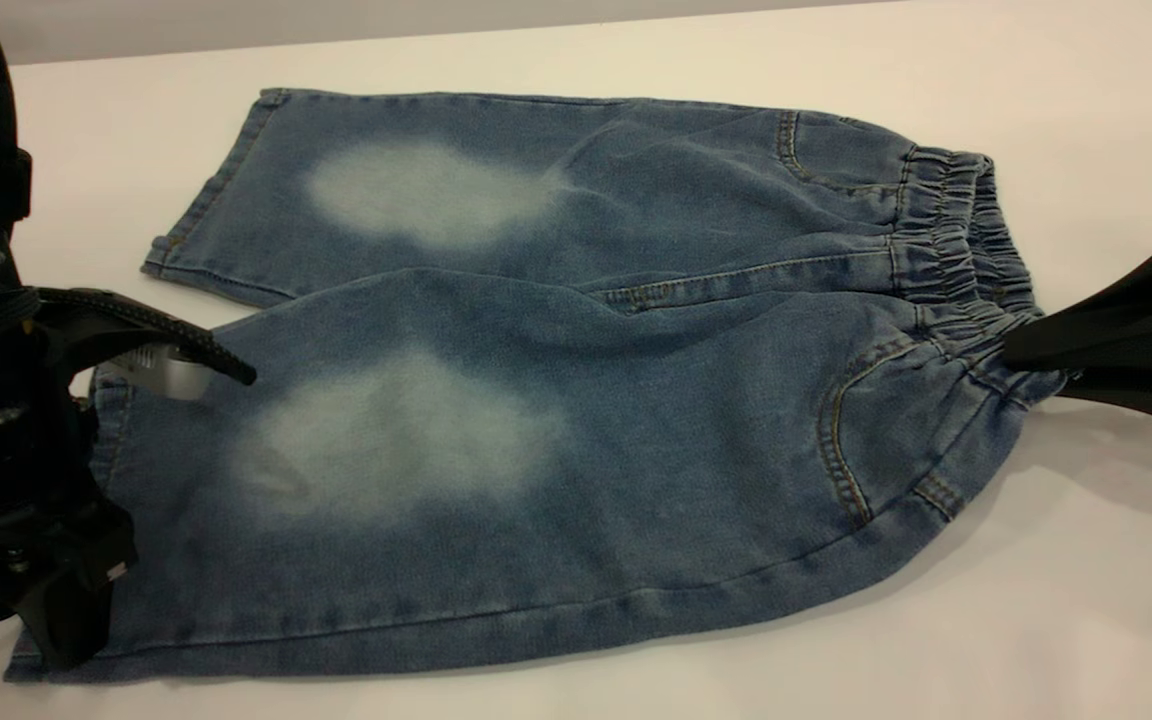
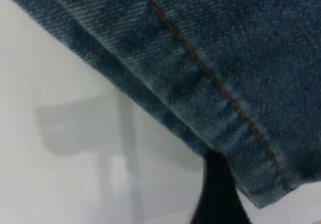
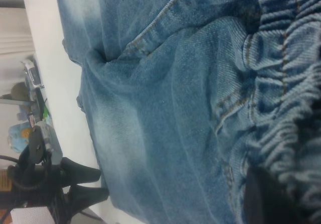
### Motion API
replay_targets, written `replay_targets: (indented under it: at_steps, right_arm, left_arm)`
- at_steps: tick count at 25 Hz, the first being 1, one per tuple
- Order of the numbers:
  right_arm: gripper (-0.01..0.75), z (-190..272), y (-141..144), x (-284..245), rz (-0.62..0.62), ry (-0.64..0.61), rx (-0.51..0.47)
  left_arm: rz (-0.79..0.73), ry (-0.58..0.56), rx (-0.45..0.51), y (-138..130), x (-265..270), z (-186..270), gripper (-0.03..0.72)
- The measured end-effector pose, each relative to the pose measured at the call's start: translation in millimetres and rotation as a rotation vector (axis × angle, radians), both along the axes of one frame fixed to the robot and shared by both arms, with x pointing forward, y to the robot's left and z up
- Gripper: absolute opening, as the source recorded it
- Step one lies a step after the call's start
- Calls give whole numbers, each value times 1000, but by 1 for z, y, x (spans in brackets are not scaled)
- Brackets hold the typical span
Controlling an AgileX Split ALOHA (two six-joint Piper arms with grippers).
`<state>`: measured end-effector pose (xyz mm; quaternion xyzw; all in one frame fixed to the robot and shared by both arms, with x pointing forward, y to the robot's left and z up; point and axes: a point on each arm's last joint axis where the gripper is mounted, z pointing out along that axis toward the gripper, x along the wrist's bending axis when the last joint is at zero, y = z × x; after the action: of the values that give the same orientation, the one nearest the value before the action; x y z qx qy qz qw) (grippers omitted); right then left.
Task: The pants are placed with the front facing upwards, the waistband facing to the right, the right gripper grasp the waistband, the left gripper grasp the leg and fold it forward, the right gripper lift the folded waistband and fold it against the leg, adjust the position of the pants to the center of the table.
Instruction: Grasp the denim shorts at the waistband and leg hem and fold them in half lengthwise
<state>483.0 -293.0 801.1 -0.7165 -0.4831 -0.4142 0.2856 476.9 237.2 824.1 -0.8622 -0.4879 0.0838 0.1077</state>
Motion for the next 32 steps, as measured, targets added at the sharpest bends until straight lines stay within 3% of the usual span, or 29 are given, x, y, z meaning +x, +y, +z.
replay_targets:
  at_steps: [16,20,26,32]
  right_arm:
    - [35,0,0,0,0,-1,3]
    - [35,0,0,0,0,-2,4]
    - [35,0,0,0,0,-2,4]
    - [35,0,0,0,0,-2,5]
  left_arm:
    - [45,40,26,1,-3,-11,413]
    - [37,38,29,2,-3,-11,325]
    - [48,49,25,1,-4,-11,63]
    - [103,-43,-29,-10,22,4,38]
